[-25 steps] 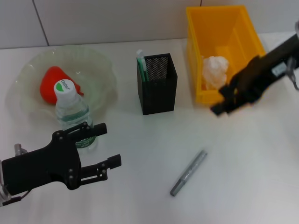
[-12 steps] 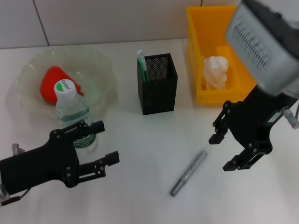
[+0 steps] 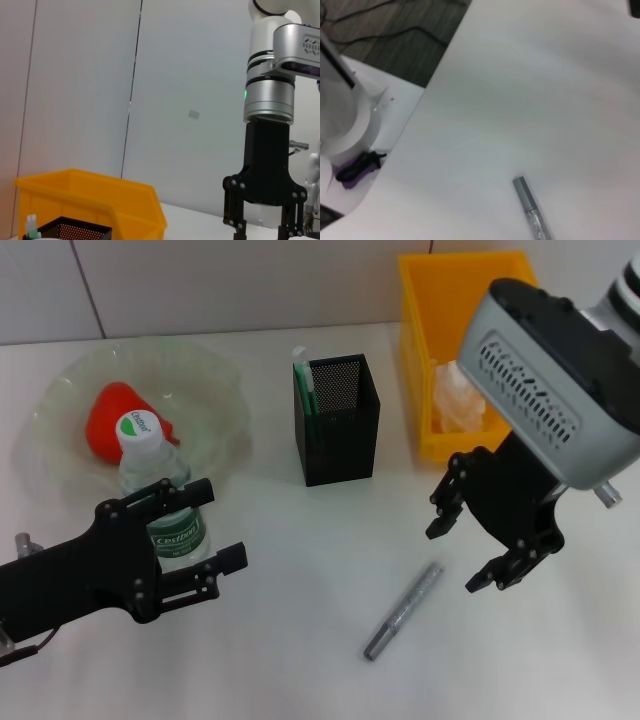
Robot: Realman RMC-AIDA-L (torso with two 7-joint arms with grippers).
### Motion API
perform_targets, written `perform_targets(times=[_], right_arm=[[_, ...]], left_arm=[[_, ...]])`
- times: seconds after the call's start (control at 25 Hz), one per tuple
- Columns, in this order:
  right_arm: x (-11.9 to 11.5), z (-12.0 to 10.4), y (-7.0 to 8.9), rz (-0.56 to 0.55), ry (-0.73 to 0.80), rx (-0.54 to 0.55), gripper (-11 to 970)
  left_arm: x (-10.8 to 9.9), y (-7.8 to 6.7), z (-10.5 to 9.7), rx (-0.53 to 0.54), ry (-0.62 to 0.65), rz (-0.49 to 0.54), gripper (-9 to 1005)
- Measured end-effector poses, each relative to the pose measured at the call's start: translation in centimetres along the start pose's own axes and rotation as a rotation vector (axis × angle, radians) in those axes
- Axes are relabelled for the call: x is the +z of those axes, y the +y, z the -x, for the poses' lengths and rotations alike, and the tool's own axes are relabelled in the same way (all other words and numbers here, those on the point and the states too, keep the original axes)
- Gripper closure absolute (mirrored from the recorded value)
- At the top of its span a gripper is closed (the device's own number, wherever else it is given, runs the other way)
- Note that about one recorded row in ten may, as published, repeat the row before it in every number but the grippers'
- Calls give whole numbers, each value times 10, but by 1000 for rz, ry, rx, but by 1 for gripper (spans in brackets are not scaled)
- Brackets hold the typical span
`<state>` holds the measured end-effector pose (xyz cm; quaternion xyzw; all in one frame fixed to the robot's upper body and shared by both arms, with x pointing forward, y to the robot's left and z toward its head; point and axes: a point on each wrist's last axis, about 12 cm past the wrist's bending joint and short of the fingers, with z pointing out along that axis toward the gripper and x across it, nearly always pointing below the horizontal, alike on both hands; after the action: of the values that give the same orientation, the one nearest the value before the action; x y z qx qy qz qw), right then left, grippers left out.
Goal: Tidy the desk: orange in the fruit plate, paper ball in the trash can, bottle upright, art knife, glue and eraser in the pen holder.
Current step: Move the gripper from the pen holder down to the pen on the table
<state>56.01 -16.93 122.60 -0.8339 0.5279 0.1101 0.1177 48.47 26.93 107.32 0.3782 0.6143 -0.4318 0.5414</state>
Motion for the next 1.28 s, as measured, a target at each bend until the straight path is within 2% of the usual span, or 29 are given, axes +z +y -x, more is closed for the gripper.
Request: perform_targets(times=[0.16, 0.28, 0.6, 0.88, 1.28], right_arm=[[5, 7, -10, 22, 34, -65, 373], [18, 6, -19, 44, 84, -114, 373], [26, 8, -21, 71, 70, -202, 373], [38, 10, -22, 141, 73, -283, 373], [50, 6, -26, 161, 75, -337, 374]], left_arm=[[0, 0, -1, -6, -1, 6, 183], [0, -1, -3, -8, 1, 11, 183], [1, -1, -4, -15, 0, 18, 183], [5, 2, -6, -23, 10, 29, 183], [9, 5, -5, -13, 16, 27, 183]])
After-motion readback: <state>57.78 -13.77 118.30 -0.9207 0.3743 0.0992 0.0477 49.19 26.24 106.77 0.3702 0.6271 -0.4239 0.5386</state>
